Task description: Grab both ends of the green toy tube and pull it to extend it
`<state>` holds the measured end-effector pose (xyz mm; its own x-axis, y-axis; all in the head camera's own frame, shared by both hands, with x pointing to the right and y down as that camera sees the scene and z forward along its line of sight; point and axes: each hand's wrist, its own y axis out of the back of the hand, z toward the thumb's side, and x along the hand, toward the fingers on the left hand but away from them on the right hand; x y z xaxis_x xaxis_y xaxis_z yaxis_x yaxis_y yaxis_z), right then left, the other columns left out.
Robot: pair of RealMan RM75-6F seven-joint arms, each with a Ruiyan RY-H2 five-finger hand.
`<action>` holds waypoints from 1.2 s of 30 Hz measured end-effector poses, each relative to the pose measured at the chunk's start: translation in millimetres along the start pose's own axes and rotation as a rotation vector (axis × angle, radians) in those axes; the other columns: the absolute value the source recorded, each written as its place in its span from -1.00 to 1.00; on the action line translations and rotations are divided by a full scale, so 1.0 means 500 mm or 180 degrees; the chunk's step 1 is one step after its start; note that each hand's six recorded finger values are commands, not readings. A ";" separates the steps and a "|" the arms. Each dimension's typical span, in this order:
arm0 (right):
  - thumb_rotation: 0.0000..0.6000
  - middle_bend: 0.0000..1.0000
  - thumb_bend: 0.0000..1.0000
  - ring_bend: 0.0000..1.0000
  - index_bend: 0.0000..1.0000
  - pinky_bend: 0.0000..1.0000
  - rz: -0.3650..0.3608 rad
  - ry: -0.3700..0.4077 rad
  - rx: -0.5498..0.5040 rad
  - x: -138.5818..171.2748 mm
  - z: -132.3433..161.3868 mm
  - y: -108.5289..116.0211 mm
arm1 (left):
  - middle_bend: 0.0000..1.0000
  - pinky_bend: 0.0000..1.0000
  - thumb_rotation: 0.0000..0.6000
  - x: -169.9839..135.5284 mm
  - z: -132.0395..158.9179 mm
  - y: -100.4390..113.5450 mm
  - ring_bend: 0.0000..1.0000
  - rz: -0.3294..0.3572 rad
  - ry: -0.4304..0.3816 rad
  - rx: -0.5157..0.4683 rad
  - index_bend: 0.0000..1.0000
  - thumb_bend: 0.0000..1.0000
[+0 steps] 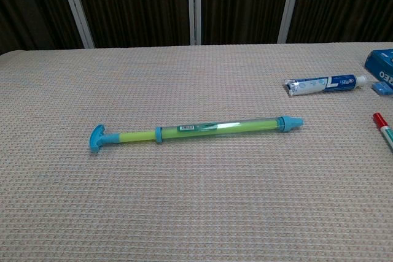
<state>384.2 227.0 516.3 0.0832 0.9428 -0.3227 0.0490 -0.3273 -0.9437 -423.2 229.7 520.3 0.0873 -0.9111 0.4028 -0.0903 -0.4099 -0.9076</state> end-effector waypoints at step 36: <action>1.00 1.00 -1.00 1.00 -0.72 1.00 0.1213 0.0699 -0.0165 -0.315 0.204 -0.231 | -1.00 -1.00 1.00 0.054 -0.027 -0.055 -1.00 -0.0264 0.0248 0.0120 -1.00 -1.00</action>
<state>264.1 122.9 668.8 0.3142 0.7204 -0.6184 0.0233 -0.6570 -0.7535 -431.9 215.8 558.0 0.0154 -0.8753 0.4834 -0.0486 -0.4835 -0.8740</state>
